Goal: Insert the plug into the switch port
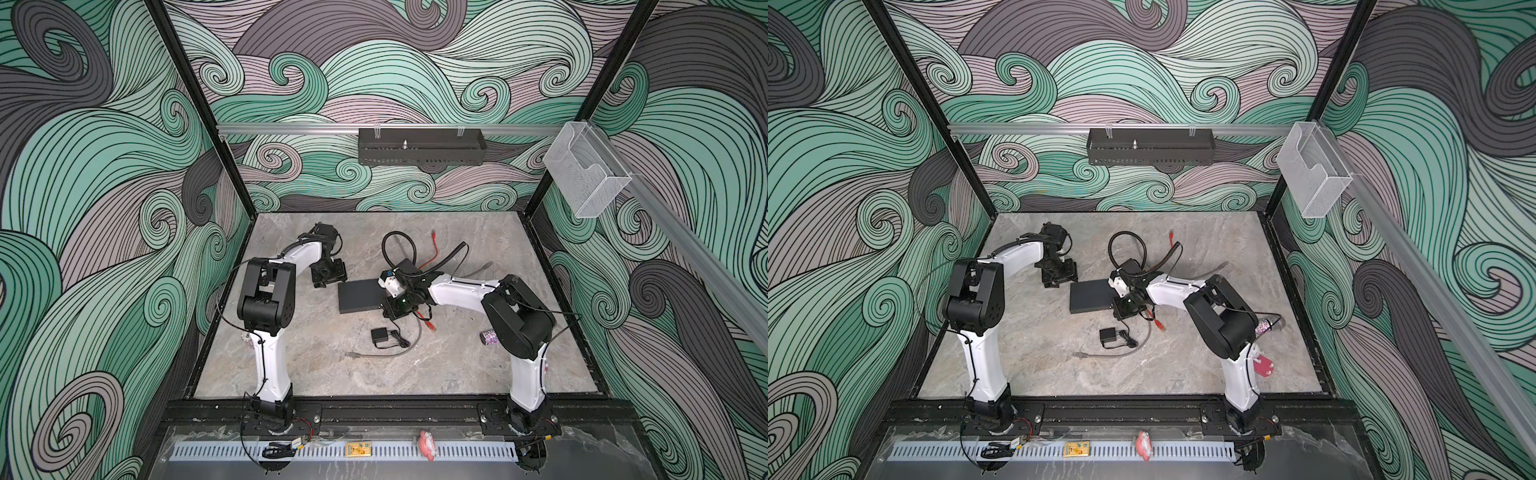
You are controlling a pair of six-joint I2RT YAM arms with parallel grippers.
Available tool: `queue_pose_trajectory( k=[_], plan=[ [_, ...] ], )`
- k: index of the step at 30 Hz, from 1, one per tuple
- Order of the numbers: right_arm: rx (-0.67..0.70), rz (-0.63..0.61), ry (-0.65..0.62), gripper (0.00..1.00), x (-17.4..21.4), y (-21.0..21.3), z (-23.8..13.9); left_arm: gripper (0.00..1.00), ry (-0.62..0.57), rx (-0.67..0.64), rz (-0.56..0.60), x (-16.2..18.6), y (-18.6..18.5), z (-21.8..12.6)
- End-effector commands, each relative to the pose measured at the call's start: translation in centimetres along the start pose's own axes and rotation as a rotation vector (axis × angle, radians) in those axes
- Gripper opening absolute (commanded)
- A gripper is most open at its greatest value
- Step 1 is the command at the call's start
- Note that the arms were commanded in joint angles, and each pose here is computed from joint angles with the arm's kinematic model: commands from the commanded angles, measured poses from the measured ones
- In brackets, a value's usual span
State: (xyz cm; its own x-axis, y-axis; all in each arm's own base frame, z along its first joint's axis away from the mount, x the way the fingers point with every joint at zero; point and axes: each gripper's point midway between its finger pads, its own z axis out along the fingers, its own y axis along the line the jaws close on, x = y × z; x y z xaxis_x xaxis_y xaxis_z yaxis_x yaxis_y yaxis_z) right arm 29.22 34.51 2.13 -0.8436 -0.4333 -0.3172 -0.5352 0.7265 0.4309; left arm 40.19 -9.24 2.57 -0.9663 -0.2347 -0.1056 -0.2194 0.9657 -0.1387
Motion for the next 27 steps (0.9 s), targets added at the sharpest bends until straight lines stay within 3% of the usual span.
queue_pose_trajectory(
  k=[1,9,13,22,27],
  plan=[
    [0.061,-0.042,0.000,0.03,-1.2,-1.2,-0.1,0.68,0.049,-0.010,0.006,1.9,0.9,-1.2],
    [0.105,-0.134,0.001,0.03,-3.2,-1.7,-0.8,0.67,0.052,0.038,0.003,4.7,0.8,-2.7],
    [0.121,-0.195,0.046,0.03,-2.3,-1.9,-1.3,0.67,0.039,0.044,0.016,5.5,1.1,-3.7],
    [0.106,-0.229,0.151,0.03,2.2,-1.9,-2.8,0.67,-0.034,0.018,0.051,2.1,0.4,-5.2],
    [0.021,-0.181,0.179,0.03,1.8,-0.7,-1.7,0.67,-0.060,0.020,0.050,0.6,-0.1,-4.9]
  ],
)
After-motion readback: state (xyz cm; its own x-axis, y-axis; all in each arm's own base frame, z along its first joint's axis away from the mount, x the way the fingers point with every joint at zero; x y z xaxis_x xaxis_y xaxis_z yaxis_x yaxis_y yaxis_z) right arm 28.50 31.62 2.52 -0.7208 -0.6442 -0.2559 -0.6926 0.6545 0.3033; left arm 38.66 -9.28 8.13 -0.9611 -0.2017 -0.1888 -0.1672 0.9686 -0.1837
